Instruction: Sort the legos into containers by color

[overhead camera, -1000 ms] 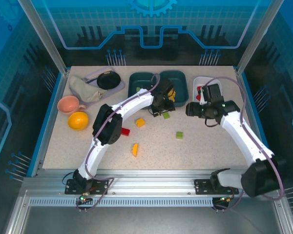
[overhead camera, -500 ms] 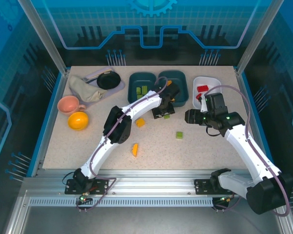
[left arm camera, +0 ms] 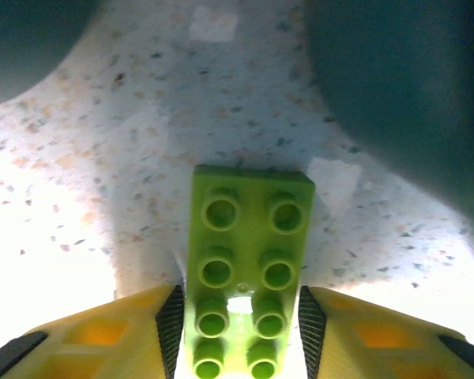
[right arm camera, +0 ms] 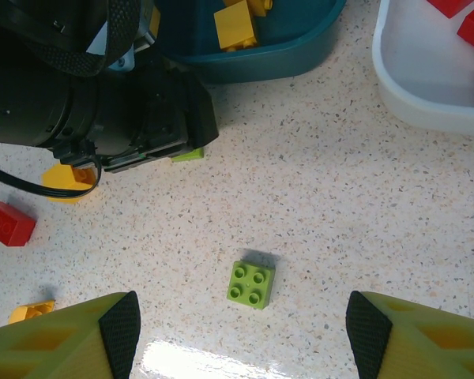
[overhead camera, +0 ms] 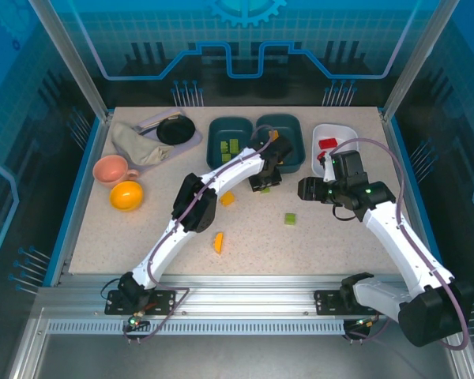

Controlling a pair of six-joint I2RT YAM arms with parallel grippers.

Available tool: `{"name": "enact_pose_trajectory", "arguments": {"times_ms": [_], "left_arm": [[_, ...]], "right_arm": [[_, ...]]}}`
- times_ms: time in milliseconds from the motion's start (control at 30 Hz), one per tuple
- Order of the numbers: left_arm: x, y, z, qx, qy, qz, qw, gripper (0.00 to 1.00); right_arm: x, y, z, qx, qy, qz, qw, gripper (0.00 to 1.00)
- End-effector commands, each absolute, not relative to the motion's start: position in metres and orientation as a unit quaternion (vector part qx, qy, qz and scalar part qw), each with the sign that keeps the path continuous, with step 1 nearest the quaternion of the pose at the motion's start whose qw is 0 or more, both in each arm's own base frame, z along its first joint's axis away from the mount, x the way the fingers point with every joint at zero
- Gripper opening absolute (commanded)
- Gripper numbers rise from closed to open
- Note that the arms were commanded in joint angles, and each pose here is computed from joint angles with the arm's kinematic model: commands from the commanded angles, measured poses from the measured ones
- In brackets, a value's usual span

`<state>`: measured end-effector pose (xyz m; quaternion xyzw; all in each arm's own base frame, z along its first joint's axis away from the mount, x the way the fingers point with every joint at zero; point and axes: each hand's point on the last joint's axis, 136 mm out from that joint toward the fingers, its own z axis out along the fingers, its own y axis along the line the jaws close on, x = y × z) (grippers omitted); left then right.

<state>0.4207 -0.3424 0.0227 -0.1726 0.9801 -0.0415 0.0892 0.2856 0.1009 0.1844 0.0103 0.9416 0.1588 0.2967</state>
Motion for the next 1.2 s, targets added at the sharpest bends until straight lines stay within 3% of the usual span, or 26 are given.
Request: {"name": "enact_pose_trajectory", "arguments": {"times_ms": [0,400,567,700,967,1167], "left_arm": [[0.409,-0.329,0.018,-0.163,0.983,-0.001,0.078,0.39],[0.4,-0.322,-0.001,-0.122,0.991,0.021,0.053,0.46],[0.397,-0.322,0.001,-0.113,0.992,0.019,0.05,0.26],[0.403,-0.323,0.027,-0.108,0.991,0.005,0.078,0.2],[0.401,-0.314,0.123,-0.108,0.982,-0.05,0.145,0.2],[0.406,-0.289,0.14,-0.163,0.976,-0.097,0.107,0.2]], "right_arm": [[0.284,0.107,0.18,0.007,0.942,0.169,0.291,0.72],[0.287,0.113,0.178,0.005,0.942,0.177,0.286,0.72],[0.286,0.113,0.179,0.003,0.942,0.175,0.286,0.72],[0.287,0.113,0.183,0.002,0.94,0.174,0.292,0.72],[0.291,0.129,0.214,-0.026,0.918,0.22,0.329,0.72],[0.294,0.165,0.238,-0.054,0.892,0.319,0.315,0.73]]}}
